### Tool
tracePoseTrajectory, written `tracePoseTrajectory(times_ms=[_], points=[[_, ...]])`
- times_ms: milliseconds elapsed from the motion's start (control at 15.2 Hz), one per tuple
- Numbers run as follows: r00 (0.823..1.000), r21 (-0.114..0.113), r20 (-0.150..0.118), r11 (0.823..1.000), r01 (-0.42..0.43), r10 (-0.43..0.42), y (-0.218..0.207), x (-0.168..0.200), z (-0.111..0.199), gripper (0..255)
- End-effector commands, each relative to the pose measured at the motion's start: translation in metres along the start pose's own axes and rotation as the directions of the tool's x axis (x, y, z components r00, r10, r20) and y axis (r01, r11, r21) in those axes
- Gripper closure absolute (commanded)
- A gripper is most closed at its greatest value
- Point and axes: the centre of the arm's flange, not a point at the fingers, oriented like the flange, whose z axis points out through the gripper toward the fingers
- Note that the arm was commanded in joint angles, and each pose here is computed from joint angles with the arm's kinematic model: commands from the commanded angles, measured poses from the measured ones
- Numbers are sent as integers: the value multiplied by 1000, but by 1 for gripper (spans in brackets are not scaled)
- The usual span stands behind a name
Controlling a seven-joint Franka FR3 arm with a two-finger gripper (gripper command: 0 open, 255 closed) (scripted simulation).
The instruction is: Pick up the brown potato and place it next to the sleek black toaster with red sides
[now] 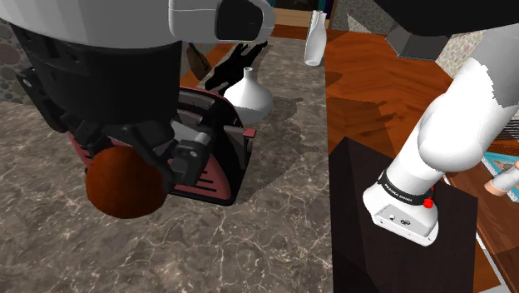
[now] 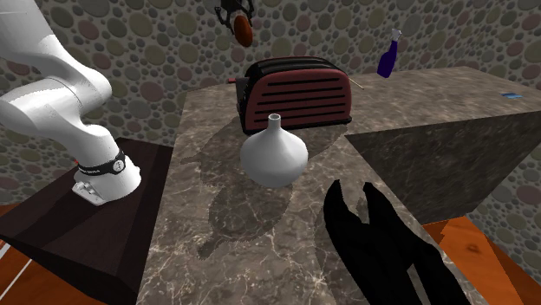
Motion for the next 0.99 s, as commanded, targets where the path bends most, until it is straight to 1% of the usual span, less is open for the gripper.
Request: tracePoseTrajectory(times_ms=[0, 924], points=[[1000, 0, 0, 1000, 0, 0, 4, 0, 10, 255], [1000, 0, 0, 1000, 0, 0, 27, -3, 80, 255]])
